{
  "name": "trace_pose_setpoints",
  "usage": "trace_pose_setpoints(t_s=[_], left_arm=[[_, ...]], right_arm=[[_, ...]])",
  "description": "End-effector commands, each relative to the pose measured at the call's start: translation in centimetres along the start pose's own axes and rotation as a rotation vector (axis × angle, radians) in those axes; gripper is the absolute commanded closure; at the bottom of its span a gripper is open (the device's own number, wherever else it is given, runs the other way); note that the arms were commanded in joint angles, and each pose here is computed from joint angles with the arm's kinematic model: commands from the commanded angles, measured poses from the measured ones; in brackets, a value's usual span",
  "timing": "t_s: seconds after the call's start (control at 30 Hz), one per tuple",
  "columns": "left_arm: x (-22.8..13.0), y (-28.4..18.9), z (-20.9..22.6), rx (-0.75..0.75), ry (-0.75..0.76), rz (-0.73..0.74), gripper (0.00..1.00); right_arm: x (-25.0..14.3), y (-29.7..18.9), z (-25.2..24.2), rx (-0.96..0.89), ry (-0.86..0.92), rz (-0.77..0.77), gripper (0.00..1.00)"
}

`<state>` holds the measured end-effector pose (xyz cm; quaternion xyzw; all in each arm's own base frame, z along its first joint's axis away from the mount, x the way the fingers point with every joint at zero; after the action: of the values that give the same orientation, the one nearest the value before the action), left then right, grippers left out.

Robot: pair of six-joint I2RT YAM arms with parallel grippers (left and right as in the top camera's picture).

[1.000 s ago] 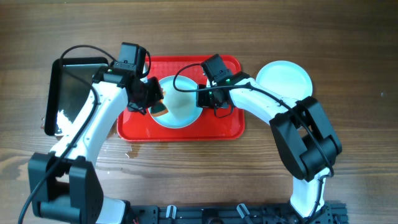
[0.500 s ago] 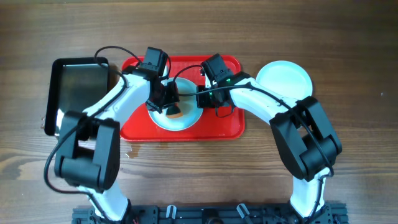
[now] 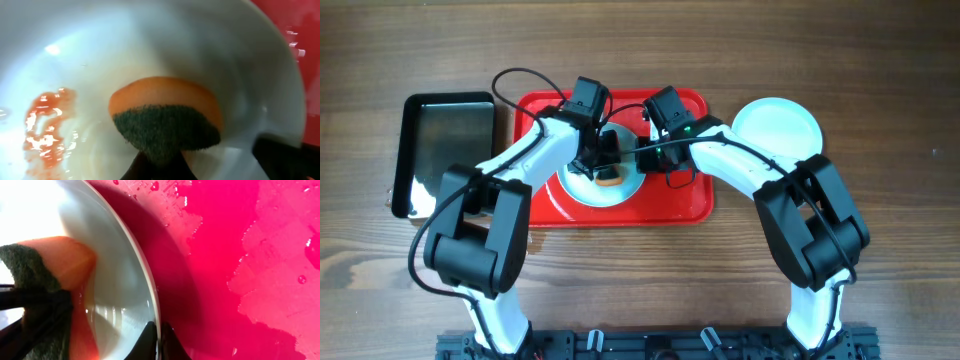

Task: Clean dirty plates on tray and stack at the side
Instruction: 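Hold the plate rim with the right gripper and scrub with the left sponge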

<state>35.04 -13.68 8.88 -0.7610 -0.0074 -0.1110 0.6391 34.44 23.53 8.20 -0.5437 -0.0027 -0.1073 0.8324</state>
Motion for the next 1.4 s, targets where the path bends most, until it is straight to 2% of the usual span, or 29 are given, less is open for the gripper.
trace_pose_setpoints(t_s=[0.0, 0.17, 0.27, 0.43, 0.57, 0.6, 0.77, 1.03, 1.27, 1.37], left_arm=[[-2.8, 3.2, 4.8, 0.421, -0.008, 0.135, 0.96], [-3.2, 1.9, 6.9, 0.7, 0.035, 0.148, 0.96], [-3.3, 1.2, 7.5, 0.802, 0.057, 0.146, 0.96], [-2.4, -0.4, 7.8, 0.906, 0.072, 0.139, 0.96], [-0.9, -2.9, 6.9, 0.902, -0.06, 0.052, 0.96], [-0.6, -3.4, 6.7, 0.882, -0.085, 0.032, 0.96], [1.2, -5.2, 4.1, 0.568, -0.162, -0.058, 0.96], [1.7, -2.4, 1.5, 0.216, -0.134, -0.03, 0.96], [2.0, -2.1, 0.1, 0.066, -0.127, -0.027, 0.96], [1.6, -2.0, -0.4, 0.053, -0.118, -0.005, 0.96]], right_arm=[[-1.5, 2.7, -3.1, -0.131, 0.017, 0.061, 0.96], [-1.5, 2.7, -3.1, -0.134, 0.016, 0.058, 0.96], [-1.5, 2.7, -3.1, -0.137, 0.016, 0.056, 0.96], [-1.4, 2.7, -3.1, -0.137, 0.017, 0.055, 0.96], [-1.5, 2.7, -3.1, -0.137, 0.017, 0.056, 0.96], [-1.5, 2.7, -3.1, -0.137, 0.017, 0.056, 0.96], [-1.5, 2.7, -3.1, -0.137, 0.017, 0.056, 0.96], [-1.5, 2.7, -3.1, -0.137, 0.017, 0.057, 0.96], [-1.5, 2.7, -3.1, -0.136, 0.017, 0.056, 0.96], [-1.5, 2.7, -3.1, -0.136, 0.017, 0.056, 0.96]])
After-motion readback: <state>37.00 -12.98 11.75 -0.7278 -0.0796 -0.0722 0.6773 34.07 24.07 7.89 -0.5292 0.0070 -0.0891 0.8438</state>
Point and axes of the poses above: each gripper's point midway between its finger pads, its own y axis out along the fingers, its own z axis along the line the jaws close on, x = y × z, the point moved 9 cm from there along -y, back along the fingers, and after that the axes turned 15 degrees about y, right-handed, at the moved point
